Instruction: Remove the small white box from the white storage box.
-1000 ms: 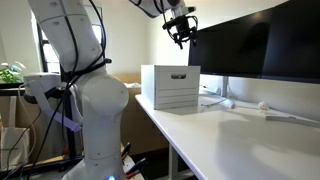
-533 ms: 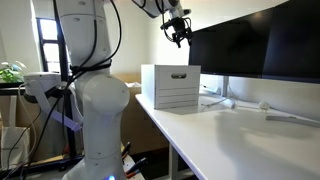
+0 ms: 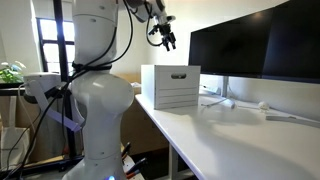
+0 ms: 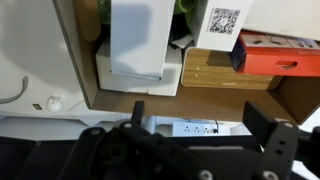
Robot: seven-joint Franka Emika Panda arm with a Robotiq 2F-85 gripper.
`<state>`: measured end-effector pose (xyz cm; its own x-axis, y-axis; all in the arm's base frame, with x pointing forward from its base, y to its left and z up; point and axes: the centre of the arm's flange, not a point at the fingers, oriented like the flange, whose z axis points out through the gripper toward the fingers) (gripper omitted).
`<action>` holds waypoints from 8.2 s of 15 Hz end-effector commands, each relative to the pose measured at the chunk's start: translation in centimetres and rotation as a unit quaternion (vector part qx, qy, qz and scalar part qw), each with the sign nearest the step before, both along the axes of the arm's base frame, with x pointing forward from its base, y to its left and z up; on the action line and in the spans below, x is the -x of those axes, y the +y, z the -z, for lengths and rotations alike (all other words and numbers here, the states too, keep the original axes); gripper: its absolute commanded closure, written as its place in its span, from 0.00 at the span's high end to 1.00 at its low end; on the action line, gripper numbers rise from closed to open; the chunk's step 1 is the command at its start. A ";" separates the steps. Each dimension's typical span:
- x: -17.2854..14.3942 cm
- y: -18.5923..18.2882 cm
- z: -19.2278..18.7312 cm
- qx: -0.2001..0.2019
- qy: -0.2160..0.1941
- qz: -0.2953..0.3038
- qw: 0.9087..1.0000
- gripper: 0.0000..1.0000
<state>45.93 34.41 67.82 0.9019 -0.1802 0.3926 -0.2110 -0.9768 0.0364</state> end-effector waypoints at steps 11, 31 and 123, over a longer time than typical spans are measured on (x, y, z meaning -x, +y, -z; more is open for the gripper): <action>-3.1 4.0 3.9 -0.005 0.055 0.175 0.983 1.00; -3.3 -2.8 3.4 0.001 0.054 0.129 0.990 1.00; -5.1 -7.7 12.9 -0.053 0.198 0.154 0.966 0.62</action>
